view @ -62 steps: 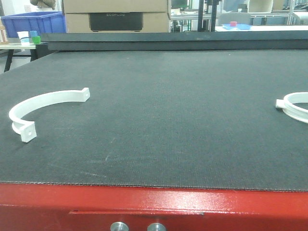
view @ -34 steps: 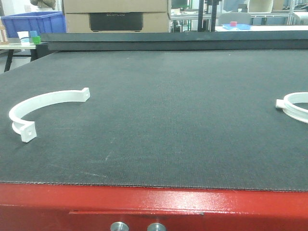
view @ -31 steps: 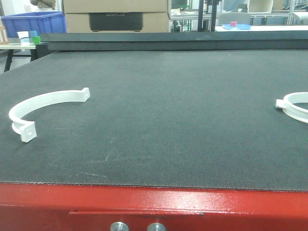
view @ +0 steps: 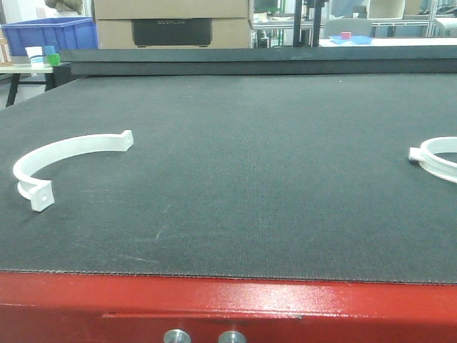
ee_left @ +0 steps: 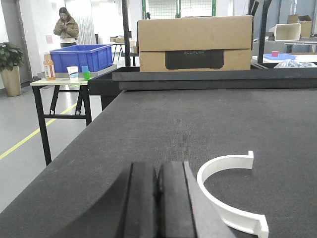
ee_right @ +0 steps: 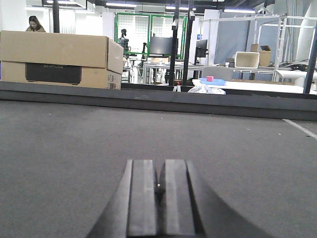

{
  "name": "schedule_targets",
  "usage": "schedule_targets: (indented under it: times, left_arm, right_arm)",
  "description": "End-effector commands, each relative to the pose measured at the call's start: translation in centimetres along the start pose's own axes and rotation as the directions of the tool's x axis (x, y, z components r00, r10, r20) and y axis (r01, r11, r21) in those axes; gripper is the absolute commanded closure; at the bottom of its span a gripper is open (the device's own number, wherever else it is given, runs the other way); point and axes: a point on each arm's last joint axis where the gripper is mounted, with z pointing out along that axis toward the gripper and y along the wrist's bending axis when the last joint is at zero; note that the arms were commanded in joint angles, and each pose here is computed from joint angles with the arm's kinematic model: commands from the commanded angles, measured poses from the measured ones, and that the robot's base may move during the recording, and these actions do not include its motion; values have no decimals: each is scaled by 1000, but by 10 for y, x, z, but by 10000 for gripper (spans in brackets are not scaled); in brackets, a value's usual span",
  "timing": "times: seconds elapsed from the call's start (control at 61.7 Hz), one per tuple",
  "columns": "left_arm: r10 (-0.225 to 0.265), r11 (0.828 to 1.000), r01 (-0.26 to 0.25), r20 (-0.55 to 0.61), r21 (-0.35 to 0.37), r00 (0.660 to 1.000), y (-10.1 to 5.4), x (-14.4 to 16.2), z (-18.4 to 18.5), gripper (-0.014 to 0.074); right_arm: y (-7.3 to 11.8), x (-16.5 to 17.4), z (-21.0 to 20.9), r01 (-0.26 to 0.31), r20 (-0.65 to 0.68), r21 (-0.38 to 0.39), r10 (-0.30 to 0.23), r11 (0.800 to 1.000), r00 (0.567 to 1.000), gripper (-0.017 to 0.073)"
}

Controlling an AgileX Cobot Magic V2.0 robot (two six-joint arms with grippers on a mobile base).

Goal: Grab PVC pipe and place in blue bin

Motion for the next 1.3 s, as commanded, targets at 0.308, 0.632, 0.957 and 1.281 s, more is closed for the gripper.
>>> schedule_targets:
  times: [0.308, 0.632, 0.957, 1.281]
  left_arm:
    - [-12, 1000, 11, 54, 4, 998, 0, -5, -1, 704]
    - [-25, 1000, 24, 124, 4, 992, 0, -15, -1, 704]
    - [-24, 1000, 25, 76, -6, 997, 3, -38, -3, 704]
    - [-37, 999, 37, 24, -14, 999, 6, -70, -7, 704]
  right_arm:
    - [0, -4, 0, 0, 48, 1, 0, 1000, 999, 728]
    - [-1, -22, -1, -134, 109, -1, 133, 991, 985, 728]
    - [2, -63, -8, -152, 76, -33, 154, 988, 985, 728]
    - [4, -88, 17, -174, -96, -30, 171, 984, 981, 728]
